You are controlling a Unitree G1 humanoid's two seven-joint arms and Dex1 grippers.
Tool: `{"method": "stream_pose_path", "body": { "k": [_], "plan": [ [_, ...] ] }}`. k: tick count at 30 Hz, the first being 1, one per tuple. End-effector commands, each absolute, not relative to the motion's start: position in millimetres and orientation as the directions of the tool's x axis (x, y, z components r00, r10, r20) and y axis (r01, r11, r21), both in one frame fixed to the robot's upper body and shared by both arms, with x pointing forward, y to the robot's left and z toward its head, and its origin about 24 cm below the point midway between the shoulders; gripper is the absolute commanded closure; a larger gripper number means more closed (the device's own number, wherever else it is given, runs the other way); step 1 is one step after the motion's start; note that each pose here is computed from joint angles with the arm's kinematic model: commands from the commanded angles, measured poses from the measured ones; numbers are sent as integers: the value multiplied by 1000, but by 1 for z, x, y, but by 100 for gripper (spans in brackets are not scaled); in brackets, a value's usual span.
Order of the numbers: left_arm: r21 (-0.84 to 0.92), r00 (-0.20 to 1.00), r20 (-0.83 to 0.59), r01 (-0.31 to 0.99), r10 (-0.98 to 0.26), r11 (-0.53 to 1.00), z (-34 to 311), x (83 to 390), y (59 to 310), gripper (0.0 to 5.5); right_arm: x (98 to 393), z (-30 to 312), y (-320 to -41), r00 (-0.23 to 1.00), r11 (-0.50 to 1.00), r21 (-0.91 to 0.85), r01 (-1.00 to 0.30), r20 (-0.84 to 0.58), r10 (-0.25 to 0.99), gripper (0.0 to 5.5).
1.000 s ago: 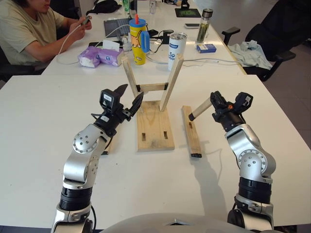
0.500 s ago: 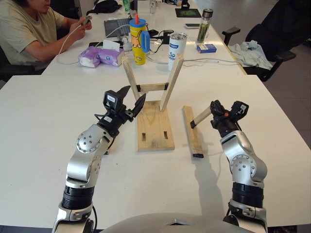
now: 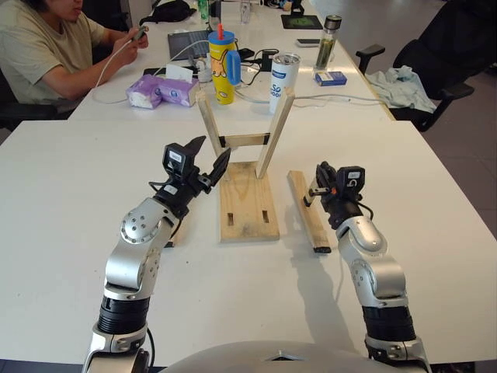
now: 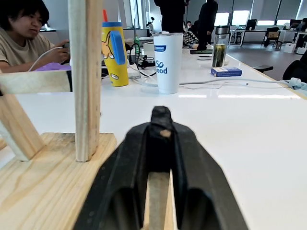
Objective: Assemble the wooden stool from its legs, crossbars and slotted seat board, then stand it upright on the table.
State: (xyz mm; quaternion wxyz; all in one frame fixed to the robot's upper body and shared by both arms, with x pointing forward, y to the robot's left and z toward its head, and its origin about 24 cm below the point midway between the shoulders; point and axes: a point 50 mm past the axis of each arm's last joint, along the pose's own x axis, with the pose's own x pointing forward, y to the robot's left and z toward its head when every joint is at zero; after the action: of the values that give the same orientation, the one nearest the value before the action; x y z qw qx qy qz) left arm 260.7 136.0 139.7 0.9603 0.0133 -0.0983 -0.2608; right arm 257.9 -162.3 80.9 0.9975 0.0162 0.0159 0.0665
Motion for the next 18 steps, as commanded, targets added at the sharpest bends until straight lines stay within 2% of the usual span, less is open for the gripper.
{"method": "stream_pose_path", "body": {
  "k": [1,12,13,18],
  "plan": [
    [88,849,170,492,-500,866,140,262,136,234,243,38,-167,963,991,34,-129,-233,134,502],
    [95,857,178,474,-483,876,138,264,138,234,250,62,-170,983,986,-15,-166,-88,164,502],
    [96,857,179,473,-483,876,138,264,138,234,252,68,-169,983,984,-9,-175,-54,175,466],
    [124,854,177,474,-490,872,137,262,136,234,261,99,-162,975,975,31,-219,52,217,386]
  ]
}}
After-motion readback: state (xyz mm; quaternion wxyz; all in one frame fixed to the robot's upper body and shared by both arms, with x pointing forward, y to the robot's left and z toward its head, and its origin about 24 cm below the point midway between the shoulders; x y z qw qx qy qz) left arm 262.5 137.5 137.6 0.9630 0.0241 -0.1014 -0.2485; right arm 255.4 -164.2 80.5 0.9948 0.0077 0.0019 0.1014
